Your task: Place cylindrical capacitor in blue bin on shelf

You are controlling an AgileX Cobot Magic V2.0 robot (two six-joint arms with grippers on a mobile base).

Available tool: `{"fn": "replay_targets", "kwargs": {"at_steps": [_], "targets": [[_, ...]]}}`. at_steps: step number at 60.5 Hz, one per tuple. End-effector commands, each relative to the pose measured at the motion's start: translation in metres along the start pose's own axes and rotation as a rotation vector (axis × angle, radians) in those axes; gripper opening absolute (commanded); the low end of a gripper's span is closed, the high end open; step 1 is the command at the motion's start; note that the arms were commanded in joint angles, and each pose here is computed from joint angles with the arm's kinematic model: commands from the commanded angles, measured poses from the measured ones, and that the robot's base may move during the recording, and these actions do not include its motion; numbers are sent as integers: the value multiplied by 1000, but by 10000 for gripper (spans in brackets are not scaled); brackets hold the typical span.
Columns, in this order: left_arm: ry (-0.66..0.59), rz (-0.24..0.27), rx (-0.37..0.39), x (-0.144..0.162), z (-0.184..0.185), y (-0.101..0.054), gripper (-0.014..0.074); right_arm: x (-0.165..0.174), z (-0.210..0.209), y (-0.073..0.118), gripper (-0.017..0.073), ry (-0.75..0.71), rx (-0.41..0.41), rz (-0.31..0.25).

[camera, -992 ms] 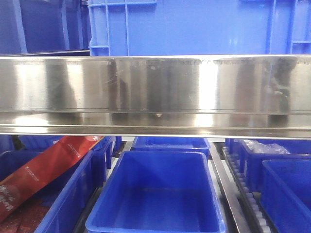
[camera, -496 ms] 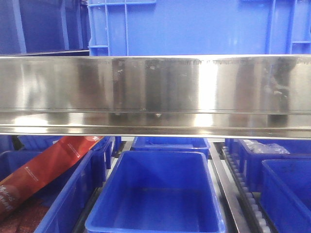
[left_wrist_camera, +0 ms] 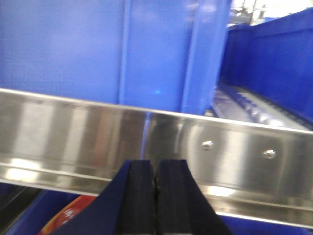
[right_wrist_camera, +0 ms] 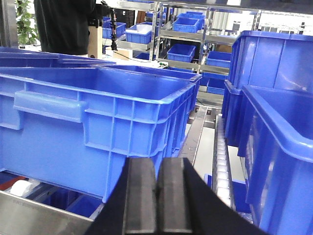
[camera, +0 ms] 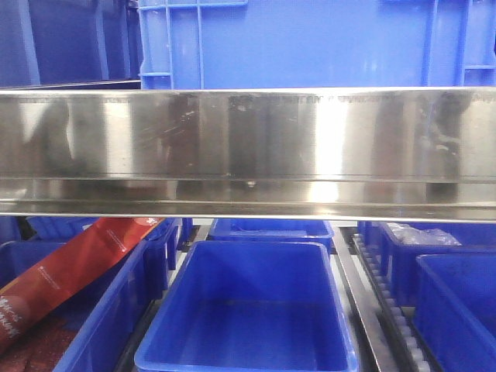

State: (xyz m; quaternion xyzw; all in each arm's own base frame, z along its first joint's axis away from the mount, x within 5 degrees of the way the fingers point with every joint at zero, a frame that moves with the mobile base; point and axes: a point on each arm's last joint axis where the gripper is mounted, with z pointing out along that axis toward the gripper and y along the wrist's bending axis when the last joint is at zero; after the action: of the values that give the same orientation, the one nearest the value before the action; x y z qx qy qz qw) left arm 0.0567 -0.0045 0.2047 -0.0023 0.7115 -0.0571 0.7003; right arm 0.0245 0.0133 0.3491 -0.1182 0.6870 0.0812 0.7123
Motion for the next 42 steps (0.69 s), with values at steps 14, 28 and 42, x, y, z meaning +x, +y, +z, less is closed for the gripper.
{"fn": "replay_targets", "kwargs": {"at_steps": [14, 28, 42], "targets": [[-20, -8, 25, -1, 0, -1, -111, -2, 0, -1, -168, -24, 12, -14], [-33, -8, 26, -2, 0, -1, -111, -2, 0, -1, -168, -24, 12, -14], [-33, -8, 26, -2, 0, -1, -111, -2, 0, -1, -168, -24, 12, -14]]}}
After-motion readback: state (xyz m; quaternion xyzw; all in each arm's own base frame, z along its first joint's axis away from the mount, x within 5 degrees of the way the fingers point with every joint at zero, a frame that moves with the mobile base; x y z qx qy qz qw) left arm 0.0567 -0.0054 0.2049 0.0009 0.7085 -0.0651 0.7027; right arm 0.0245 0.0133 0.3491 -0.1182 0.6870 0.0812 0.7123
